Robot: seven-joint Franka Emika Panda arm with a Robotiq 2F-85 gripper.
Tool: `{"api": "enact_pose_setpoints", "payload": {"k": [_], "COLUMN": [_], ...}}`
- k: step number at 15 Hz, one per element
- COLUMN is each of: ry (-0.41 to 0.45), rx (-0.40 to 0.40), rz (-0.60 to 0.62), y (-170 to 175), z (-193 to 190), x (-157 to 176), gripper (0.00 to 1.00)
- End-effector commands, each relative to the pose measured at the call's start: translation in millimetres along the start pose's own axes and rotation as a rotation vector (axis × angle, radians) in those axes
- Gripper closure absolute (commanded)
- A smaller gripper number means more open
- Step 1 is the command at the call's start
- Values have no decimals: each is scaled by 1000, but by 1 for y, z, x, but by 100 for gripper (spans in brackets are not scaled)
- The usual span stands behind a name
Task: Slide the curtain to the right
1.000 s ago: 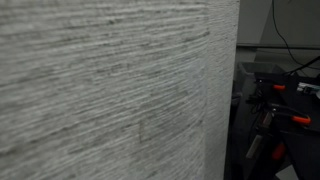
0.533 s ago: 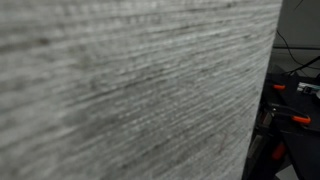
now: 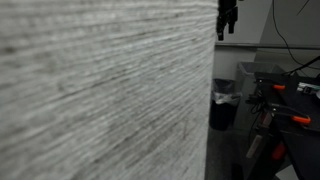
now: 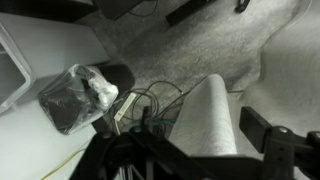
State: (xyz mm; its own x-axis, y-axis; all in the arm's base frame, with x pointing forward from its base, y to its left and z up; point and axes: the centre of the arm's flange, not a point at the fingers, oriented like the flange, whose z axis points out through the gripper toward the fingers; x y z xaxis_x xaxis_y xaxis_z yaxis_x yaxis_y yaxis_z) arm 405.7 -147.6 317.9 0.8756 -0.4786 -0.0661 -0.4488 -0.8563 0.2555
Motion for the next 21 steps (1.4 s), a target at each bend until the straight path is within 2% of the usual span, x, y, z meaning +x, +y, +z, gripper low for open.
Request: {"api": "enact_pose_setpoints", "payload": {"k": [1, 5, 8, 10, 13, 17, 21], "ry": [-108, -145, -118, -77, 34, 143, 211], "rx": [62, 149, 224, 274, 321, 342, 344], "rz": [-95, -208, -304, -362, -433, -492, -515], "y": [-23, -64, -93, -109, -123, -128, -119], "z": [-28, -69, -111, -142, -184, -223, -246], "x": [-29, -59, -82, -97, -114, -127, -134], "gripper": [0, 0, 0, 0, 0, 0, 0]}}
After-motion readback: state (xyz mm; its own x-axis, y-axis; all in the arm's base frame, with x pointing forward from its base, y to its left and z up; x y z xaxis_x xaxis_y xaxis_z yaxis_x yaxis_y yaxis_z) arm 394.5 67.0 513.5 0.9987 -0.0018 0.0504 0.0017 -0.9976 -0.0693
